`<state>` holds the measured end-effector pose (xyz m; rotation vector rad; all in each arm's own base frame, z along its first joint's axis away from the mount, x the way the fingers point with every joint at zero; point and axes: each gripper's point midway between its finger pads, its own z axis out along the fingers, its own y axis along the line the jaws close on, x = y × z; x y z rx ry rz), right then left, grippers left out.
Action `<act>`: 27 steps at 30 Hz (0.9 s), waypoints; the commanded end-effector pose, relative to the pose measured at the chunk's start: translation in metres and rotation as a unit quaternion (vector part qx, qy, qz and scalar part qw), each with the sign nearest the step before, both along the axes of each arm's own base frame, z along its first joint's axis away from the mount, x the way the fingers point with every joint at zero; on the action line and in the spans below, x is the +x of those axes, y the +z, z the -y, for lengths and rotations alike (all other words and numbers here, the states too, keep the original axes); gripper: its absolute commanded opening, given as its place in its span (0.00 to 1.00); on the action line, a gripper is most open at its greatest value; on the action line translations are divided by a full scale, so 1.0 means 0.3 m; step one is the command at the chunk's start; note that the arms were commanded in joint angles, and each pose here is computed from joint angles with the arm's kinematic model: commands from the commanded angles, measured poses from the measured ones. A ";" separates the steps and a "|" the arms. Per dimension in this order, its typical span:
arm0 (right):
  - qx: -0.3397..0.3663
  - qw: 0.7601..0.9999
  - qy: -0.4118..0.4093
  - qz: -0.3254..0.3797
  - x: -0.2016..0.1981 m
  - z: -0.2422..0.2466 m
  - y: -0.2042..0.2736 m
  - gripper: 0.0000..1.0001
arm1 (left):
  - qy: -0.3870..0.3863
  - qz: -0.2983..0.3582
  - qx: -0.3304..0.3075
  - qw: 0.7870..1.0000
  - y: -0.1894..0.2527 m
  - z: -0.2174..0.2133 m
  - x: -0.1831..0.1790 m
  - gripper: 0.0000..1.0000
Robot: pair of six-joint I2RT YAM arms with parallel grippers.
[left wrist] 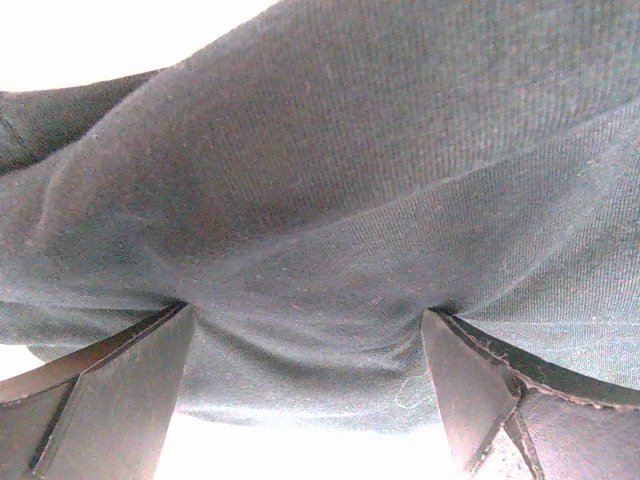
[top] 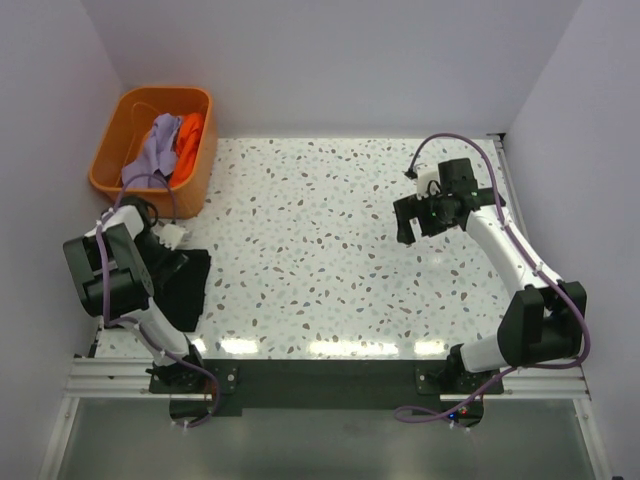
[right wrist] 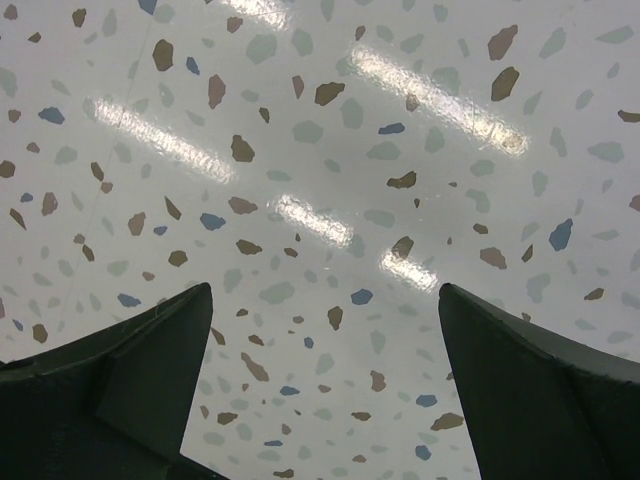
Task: Fold and stack the t-shirts
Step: Neatly place the folded tshirt to the corner, then reset both grippers
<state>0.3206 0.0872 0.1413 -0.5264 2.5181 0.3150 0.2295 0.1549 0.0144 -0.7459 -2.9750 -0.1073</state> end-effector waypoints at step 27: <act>0.031 0.997 0.000 0.064 -0.006 -0.017 0.127 0.99 | -0.012 0.411 -0.150 0.899 0.859 0.633 0.507 1.00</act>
